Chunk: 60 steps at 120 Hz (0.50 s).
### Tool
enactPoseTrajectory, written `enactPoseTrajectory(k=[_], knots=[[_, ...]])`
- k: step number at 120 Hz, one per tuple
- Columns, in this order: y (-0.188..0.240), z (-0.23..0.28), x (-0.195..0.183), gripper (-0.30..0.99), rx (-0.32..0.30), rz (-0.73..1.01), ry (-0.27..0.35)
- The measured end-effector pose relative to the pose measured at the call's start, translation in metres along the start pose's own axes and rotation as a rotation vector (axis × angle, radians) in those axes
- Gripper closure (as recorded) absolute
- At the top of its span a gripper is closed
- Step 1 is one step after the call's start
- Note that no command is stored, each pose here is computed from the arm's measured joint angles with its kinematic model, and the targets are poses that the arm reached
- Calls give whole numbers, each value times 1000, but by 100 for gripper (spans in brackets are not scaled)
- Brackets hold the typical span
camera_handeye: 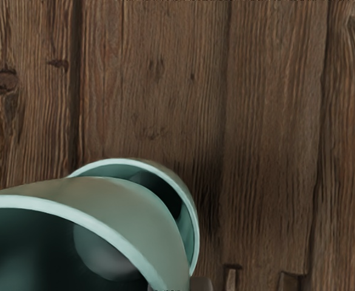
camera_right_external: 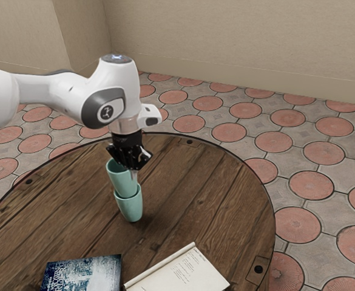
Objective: Place the left cup onto the right cup
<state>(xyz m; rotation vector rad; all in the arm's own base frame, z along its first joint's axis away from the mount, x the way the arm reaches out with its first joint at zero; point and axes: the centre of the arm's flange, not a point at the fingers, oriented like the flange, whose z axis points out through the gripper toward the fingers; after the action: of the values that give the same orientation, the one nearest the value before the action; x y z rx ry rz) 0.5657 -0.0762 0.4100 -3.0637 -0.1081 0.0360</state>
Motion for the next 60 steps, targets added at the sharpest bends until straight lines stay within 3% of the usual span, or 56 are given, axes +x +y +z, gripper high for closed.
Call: enactPoseTrajectory(k=[32,60], knots=[[-3,4,4,78,-2,-9,2],[-2,3,2,60,-20,-24,-6]])
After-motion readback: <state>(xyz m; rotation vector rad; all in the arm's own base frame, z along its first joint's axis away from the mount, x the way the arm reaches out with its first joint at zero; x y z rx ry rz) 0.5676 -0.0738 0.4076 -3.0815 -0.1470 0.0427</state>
